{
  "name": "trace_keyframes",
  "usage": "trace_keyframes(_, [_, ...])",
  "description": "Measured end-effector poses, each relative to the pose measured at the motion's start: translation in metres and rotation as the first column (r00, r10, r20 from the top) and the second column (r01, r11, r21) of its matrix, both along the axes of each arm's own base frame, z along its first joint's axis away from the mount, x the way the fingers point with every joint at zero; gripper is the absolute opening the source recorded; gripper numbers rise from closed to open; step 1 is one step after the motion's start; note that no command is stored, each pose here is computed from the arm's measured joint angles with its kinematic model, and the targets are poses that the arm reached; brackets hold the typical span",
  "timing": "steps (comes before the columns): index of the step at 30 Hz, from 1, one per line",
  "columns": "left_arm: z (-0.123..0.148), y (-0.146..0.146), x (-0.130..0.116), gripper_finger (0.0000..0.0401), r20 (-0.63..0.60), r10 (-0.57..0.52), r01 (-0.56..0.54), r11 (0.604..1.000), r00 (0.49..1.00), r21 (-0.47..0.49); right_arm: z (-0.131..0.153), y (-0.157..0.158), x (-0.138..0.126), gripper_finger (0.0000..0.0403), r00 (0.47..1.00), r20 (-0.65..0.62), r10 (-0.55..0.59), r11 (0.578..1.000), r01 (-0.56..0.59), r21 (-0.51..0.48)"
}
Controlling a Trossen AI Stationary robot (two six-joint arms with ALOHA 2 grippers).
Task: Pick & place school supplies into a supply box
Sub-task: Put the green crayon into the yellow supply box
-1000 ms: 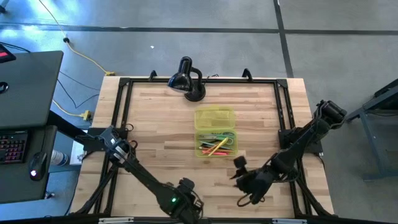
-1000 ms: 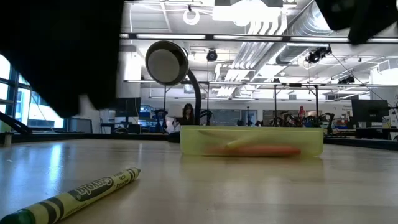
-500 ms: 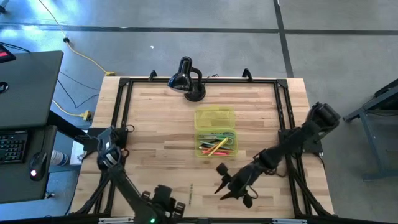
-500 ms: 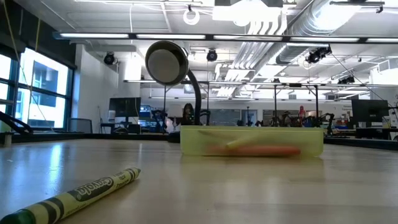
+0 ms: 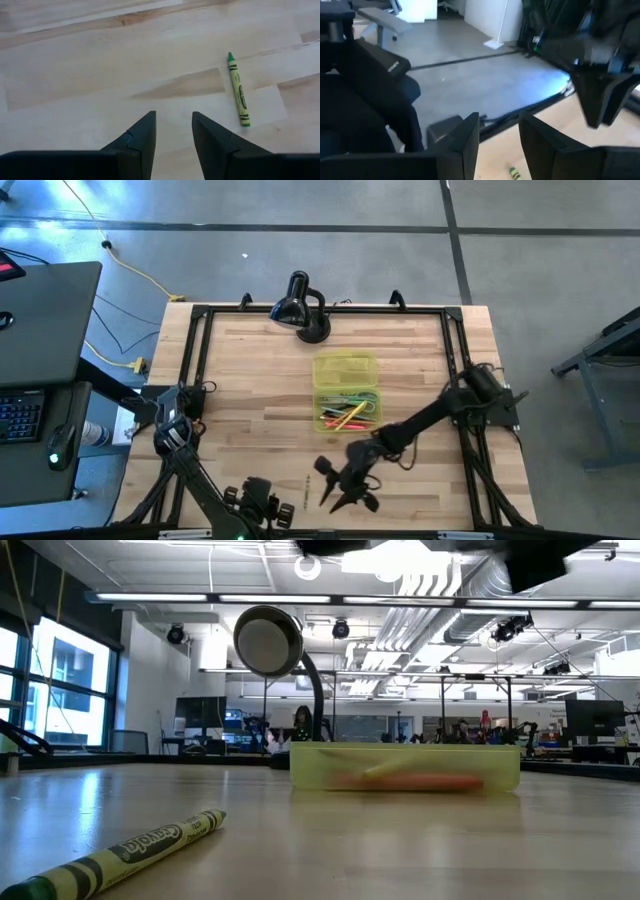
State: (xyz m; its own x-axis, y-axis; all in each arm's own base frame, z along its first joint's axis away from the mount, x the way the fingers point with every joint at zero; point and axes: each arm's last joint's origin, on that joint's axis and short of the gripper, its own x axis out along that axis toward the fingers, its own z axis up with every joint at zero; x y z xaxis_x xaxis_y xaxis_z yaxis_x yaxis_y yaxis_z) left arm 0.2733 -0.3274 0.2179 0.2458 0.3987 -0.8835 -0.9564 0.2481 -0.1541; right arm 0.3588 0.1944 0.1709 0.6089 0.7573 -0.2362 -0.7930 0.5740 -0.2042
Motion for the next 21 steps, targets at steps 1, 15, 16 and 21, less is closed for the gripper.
trace_keyframes(1, [0.000, 0.000, 0.000, 0.0159, -0.003, 0.001, -0.001, 1.000, 1.000, 0.002, -0.003, -0.001, 0.007, 0.0119, 1.000, -0.022, 0.002, 1.000, -0.002, -0.007])
trace_keyframes(15, [0.025, -0.007, -0.025, 0.0159, 0.093, -0.040, 0.039, 0.999, 0.995, 0.018, -0.041, -0.010, 0.082, 0.0119, 0.967, -0.203, 0.156, 0.986, -0.165, -0.027])
trace_keyframes(16, [0.027, -0.007, -0.026, 0.0159, 0.113, -0.049, 0.046, 0.998, 0.992, 0.030, -0.043, -0.012, 0.086, 0.0119, 0.962, -0.211, 0.173, 0.984, -0.179, -0.009])
trace_keyframes(21, [0.028, -0.008, -0.027, 0.0159, 0.136, -0.059, 0.054, 0.998, 0.989, 0.043, -0.054, -0.018, 0.101, 0.0118, 0.951, -0.183, 0.250, 0.968, -0.252, 0.012])
